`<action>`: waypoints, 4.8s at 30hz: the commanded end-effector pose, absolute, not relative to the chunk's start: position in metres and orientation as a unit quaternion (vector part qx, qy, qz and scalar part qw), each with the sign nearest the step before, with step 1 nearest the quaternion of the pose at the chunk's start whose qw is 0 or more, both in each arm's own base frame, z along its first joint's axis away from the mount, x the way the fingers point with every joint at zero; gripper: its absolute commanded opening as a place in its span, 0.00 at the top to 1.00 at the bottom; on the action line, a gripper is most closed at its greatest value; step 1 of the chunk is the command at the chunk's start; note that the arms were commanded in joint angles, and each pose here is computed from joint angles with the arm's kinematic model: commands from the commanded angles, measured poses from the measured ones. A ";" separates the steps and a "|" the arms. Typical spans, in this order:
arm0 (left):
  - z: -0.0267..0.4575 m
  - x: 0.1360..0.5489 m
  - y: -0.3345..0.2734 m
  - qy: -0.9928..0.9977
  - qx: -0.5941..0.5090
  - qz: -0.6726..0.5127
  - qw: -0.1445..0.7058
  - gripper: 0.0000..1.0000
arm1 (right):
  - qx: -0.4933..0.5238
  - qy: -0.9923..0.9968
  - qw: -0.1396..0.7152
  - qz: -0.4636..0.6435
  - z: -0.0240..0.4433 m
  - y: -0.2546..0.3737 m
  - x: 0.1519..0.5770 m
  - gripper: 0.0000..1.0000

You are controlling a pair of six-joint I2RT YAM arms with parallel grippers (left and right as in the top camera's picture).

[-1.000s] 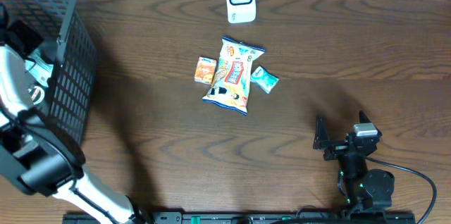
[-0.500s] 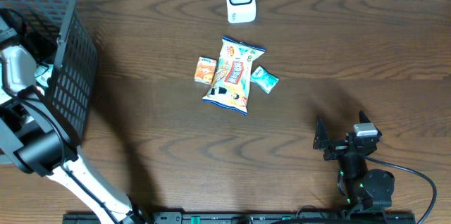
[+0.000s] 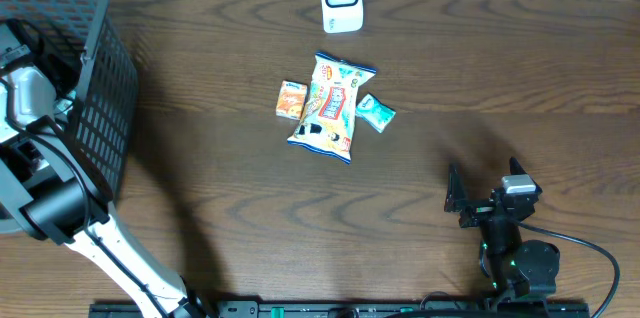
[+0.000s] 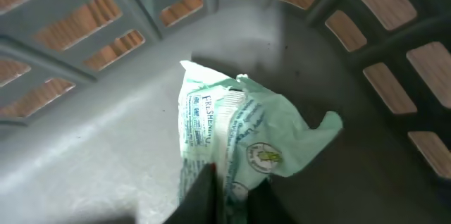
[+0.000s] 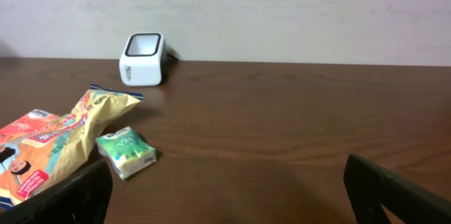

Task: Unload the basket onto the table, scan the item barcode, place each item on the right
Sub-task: 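Reach the left gripper into the basket and grasp the mint-green wrapped pack, then hold the mint-green pack under the scanner with the left gripper, then drop it right, then return the left gripper into the basket toward the green Zam-Buk box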

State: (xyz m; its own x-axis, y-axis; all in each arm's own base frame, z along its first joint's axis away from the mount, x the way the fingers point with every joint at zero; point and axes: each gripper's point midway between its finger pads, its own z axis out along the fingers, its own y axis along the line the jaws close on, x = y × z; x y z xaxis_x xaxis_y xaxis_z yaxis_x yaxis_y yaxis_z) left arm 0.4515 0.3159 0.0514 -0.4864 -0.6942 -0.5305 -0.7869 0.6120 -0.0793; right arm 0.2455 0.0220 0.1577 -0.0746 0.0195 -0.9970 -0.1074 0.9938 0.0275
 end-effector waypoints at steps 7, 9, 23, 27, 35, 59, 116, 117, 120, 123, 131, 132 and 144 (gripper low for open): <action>0.153 0.442 0.304 0.837 -0.429 0.082 0.330 0.93 | -0.024 0.732 0.679 0.051 0.158 0.021 0.245 0.01; 0.191 0.437 0.301 0.816 -0.444 0.077 0.363 0.93 | -0.024 0.732 0.679 0.050 0.158 0.021 0.245 0.01; 0.443 0.360 0.164 0.705 -0.384 -0.157 0.575 0.92 | -0.024 0.732 0.679 0.051 0.158 0.021 0.245 0.01; 0.466 0.360 0.075 0.735 -0.260 -0.279 0.560 0.93 | -0.024 0.732 0.679 0.051 0.158 0.021 0.245 0.01; 0.430 0.367 -0.082 0.808 -0.091 -0.384 0.438 0.93 | -0.024 0.732 0.679 0.051 0.158 0.021 0.245 0.01; 0.238 0.480 -0.283 0.883 0.012 -0.290 0.369 0.93 | -0.024 0.732 0.679 0.050 0.158 0.021 0.245 0.01; 0.260 0.475 -0.288 0.864 0.082 -0.298 0.398 0.60 | -0.024 0.732 0.679 0.051 0.158 0.021 0.245 0.01; 0.279 0.476 -0.276 0.856 0.077 -0.298 0.416 0.56 | -0.024 0.732 0.679 0.051 0.158 0.021 0.245 0.01; 0.340 0.479 -0.220 0.827 0.057 -0.282 0.483 0.51 | -0.024 0.732 0.679 0.050 0.158 0.021 0.245 0.01; 0.390 0.482 -0.140 0.802 0.006 -0.226 0.553 0.41 | -0.024 0.732 0.679 0.050 0.158 0.021 0.245 0.01; 0.437 0.450 0.098 0.750 -0.212 -0.036 0.625 0.28 | -0.024 0.732 0.679 0.051 0.158 0.021 0.245 0.01; 0.431 0.442 0.122 0.752 -0.235 -0.019 0.616 0.28 | -0.024 0.732 0.679 0.051 0.158 0.021 0.245 0.01; 0.300 0.362 0.267 0.792 -0.450 0.051 0.410 0.02 | -0.024 0.732 0.679 0.051 0.158 0.021 0.245 0.01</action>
State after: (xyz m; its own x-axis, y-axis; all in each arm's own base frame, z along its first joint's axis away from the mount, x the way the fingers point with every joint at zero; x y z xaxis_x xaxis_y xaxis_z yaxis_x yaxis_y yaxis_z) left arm 0.3701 0.2544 0.3207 -0.2513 -0.6245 -0.7395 -0.7113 0.6373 -0.2965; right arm 0.2455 0.0220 0.1577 -0.0746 0.0195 -0.9970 -0.1078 0.9938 0.0275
